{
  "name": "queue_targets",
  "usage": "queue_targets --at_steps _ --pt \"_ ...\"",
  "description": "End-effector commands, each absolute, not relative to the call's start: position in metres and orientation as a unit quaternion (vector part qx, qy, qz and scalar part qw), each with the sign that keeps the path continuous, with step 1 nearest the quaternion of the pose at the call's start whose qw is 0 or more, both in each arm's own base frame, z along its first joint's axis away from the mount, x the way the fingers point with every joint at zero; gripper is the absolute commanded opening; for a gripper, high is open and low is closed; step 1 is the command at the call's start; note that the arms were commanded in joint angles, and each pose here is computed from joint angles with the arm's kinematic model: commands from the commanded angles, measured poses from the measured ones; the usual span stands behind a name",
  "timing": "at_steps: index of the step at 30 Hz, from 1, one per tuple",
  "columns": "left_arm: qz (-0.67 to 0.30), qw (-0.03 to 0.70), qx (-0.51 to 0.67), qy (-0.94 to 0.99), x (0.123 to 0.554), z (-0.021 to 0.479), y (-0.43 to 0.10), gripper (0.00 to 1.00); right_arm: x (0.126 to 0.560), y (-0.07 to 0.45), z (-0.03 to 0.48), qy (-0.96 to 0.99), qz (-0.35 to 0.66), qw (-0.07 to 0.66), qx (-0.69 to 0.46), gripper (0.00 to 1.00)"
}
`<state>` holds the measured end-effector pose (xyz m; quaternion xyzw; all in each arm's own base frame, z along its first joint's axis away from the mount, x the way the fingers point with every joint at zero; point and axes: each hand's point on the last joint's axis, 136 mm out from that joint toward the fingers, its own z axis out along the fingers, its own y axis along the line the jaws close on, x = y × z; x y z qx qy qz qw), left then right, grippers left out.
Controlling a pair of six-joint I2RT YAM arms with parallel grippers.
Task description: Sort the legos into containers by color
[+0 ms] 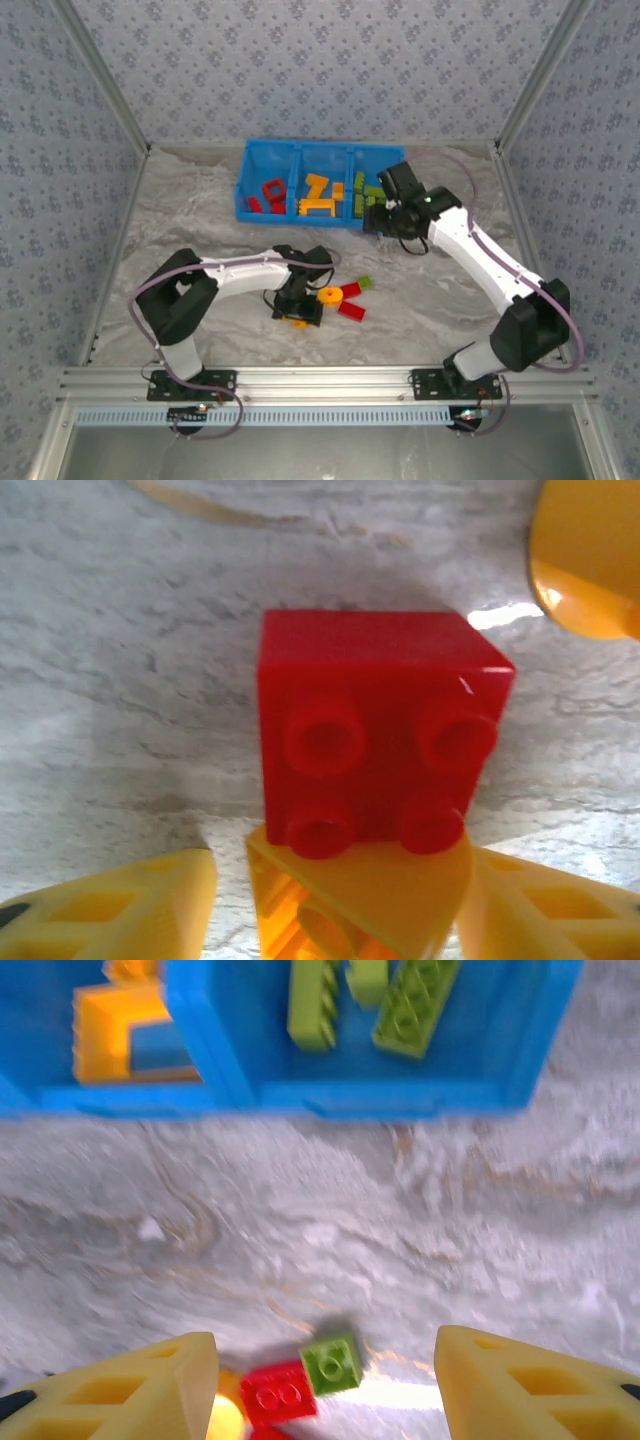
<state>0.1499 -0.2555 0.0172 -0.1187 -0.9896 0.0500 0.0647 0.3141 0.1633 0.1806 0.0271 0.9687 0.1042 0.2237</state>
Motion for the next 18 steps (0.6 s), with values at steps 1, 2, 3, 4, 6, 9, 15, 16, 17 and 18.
queue_targets --at_steps 1,2,3,4,6,9,15,16,17,18 --pt "0.076 0.057 -0.123 -0.988 0.156 0.014 -0.276 0.53 0.293 0.163 0.183 0.966 0.124 0.228 0.018 0.62" --pt "0.077 0.054 -0.125 -0.988 0.157 0.016 -0.277 0.49 0.285 0.164 0.182 0.964 0.132 0.232 0.005 0.62" --pt "0.078 0.051 -0.127 -0.987 0.159 0.019 -0.277 0.46 0.28 0.164 0.183 0.961 0.14 0.238 -0.007 0.62" --pt "0.077 0.048 -0.129 -0.988 0.16 0.023 -0.277 0.43 0.276 0.163 0.185 0.959 0.145 0.243 -0.015 0.62" --pt "0.071 0.043 -0.132 -0.988 0.16 0.032 -0.273 0.39 0.268 0.161 0.184 0.958 0.148 0.242 -0.031 0.62" --pt "0.063 0.036 -0.134 -0.988 0.158 0.051 -0.264 0.37 0.261 0.157 0.184 0.958 0.152 0.239 -0.042 0.61" --pt "0.073 -0.017 -0.11 -0.991 0.186 0.111 -0.248 0.37 0.252 0.156 0.174 0.961 0.156 0.224 -0.043 0.61" --pt "0.083 -0.034 -0.1 -0.991 0.2 0.119 -0.247 0.37 0.253 0.157 0.172 0.961 0.158 0.224 -0.04 0.61" --pt "0.093 -0.048 -0.089 -0.99 0.214 0.126 -0.246 0.37 0.253 0.158 0.17 0.96 0.162 0.224 -0.038 0.61" --pt "0.105 -0.064 -0.078 -0.989 0.233 0.134 -0.247 0.37 0.254 0.16 0.168 0.959 0.167 0.224 -0.035 0.61"
